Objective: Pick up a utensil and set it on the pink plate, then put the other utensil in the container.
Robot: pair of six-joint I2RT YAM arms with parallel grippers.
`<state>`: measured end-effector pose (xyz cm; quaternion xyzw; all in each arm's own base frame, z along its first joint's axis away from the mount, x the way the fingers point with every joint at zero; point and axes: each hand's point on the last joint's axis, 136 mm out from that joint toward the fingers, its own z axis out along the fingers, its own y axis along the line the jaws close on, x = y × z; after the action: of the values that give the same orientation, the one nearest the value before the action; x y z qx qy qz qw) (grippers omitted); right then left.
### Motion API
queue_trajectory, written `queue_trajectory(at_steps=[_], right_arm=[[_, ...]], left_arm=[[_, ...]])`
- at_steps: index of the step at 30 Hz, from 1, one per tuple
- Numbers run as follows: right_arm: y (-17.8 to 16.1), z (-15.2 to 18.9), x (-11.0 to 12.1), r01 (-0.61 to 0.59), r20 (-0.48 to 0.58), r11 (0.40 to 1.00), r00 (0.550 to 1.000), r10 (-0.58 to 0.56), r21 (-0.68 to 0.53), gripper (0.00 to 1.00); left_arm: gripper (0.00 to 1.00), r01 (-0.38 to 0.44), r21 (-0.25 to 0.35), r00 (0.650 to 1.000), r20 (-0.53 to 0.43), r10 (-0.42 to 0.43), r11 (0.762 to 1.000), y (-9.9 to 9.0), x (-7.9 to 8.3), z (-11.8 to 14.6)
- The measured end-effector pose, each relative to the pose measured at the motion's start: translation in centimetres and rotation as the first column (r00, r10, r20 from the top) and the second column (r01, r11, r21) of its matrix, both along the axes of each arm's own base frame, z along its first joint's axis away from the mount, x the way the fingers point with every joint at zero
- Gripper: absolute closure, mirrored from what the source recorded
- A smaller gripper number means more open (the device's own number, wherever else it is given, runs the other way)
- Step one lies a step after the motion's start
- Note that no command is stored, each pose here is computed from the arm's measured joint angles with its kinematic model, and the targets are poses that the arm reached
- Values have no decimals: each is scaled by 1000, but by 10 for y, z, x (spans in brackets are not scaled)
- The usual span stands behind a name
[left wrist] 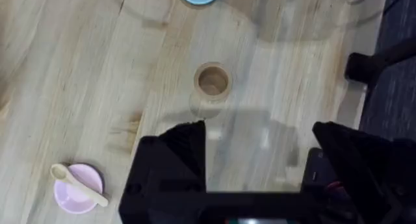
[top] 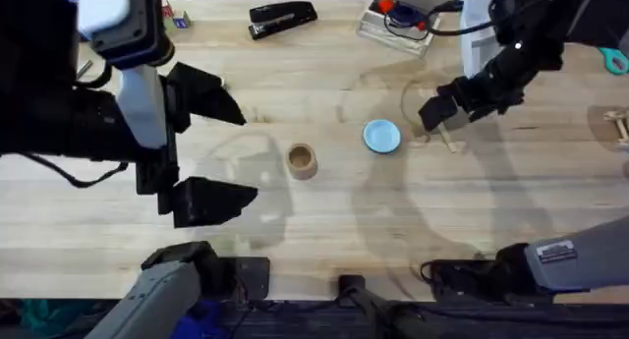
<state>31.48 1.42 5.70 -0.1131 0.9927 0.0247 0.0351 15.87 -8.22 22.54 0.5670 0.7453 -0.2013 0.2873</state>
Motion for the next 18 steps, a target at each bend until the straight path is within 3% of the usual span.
queue_trajectory(at_steps=[6, 18], right_arm=[[1, 0, 10, -6, 39, 1000, 999, 6, 0, 5], [1, -4, 1, -6, 7, 1000, 1000, 6, 0, 6]], left_arm=[[7, 0, 0, 1000, 0, 0, 1000, 0, 0, 0], [7, 0, 0, 1000, 0, 0, 1000, 0, 0, 0]])
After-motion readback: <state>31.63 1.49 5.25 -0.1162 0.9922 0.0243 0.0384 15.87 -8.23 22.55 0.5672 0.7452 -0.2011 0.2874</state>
